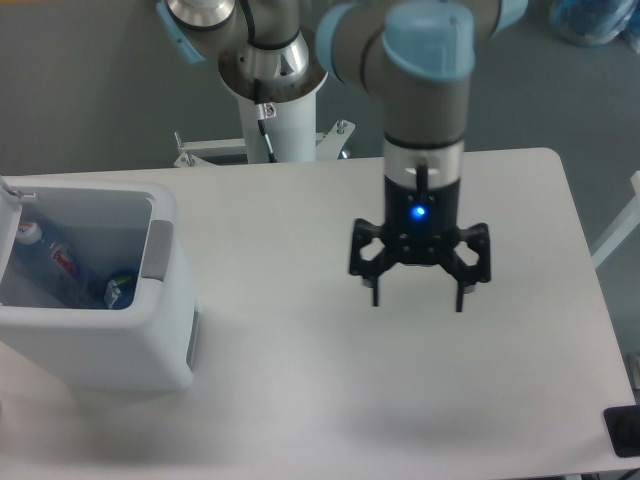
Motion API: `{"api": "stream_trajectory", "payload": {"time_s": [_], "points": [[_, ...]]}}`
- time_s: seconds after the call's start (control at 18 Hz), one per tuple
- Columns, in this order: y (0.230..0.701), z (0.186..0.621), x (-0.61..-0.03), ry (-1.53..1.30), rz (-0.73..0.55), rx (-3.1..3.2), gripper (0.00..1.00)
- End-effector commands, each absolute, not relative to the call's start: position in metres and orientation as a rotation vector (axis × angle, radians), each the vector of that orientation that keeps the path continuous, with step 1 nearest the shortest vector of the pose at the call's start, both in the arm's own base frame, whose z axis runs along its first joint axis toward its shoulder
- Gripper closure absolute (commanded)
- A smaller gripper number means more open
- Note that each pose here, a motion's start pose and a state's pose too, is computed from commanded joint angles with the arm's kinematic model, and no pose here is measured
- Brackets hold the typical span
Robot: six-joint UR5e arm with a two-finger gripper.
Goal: Place the trash in the trash can
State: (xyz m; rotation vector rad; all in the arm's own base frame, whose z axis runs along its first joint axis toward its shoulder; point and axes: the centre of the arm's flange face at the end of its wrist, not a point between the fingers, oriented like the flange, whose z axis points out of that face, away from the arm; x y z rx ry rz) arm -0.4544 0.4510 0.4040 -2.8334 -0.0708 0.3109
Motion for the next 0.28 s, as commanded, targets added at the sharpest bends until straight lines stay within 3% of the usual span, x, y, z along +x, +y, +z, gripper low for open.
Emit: {"api": "stream_trajectory", "payload": {"time_s": [0.28], "points": [[0.429, 0.352, -0.463, 0.245, 0.361, -3.032, 0.00]]}}
